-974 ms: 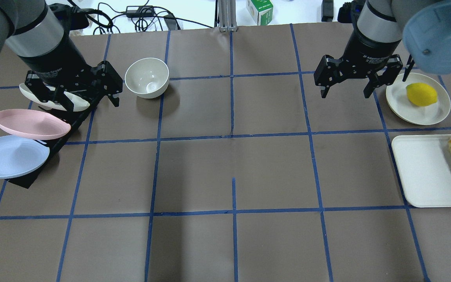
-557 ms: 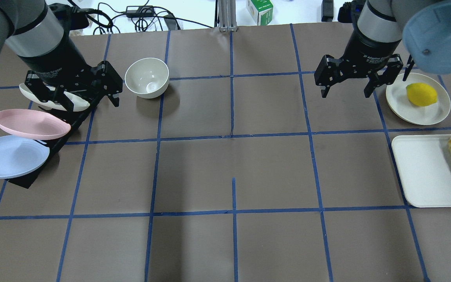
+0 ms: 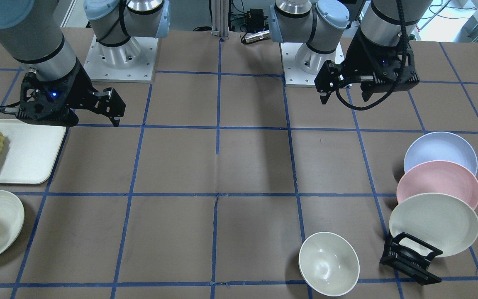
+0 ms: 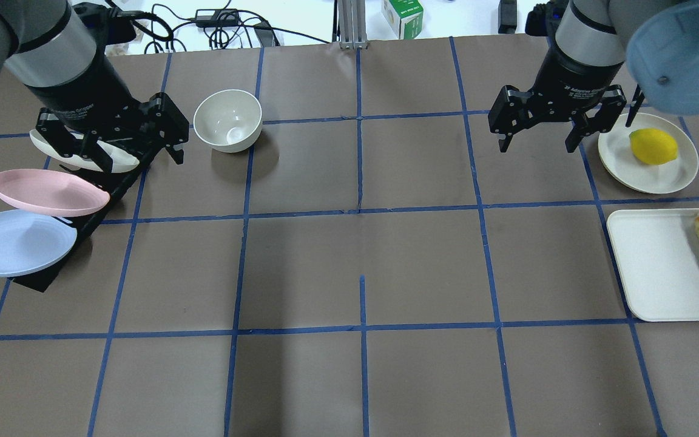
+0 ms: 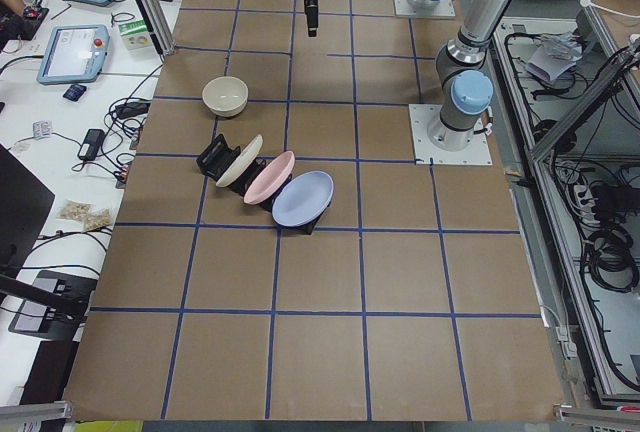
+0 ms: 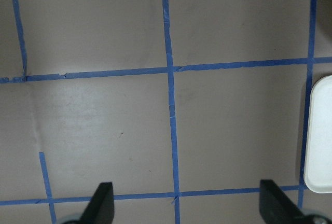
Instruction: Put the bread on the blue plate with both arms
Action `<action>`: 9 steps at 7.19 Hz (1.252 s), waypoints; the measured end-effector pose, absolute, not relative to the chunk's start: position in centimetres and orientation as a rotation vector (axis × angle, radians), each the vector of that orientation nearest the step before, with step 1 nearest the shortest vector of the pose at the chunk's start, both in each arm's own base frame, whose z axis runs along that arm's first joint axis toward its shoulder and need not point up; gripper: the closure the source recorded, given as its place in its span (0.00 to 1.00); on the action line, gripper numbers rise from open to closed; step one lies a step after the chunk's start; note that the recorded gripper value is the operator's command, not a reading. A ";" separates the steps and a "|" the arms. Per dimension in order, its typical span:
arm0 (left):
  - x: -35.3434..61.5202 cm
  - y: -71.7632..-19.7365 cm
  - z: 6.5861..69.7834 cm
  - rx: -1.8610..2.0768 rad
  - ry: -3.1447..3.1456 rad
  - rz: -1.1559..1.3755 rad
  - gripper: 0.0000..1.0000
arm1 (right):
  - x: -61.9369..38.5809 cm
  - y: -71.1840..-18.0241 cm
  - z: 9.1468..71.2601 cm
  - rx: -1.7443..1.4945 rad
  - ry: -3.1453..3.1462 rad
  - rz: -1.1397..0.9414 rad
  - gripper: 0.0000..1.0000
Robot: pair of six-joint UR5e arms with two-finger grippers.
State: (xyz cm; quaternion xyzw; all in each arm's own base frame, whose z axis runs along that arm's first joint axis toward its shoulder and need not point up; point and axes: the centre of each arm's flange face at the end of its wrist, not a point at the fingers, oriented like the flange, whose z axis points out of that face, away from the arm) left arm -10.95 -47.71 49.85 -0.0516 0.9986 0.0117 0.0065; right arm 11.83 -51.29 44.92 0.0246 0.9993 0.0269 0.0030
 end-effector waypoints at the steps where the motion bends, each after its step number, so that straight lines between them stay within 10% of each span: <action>1: -10.9 -47.8 49.9 -0.162 3.124 0.033 0.00 | 11.8 -51.3 44.9 0.074 3.134 0.083 0.00; 9: -9.7 -48.4 49.8 -0.199 3.121 -0.005 0.00 | 11.8 -50.9 45.4 0.092 3.122 0.099 0.00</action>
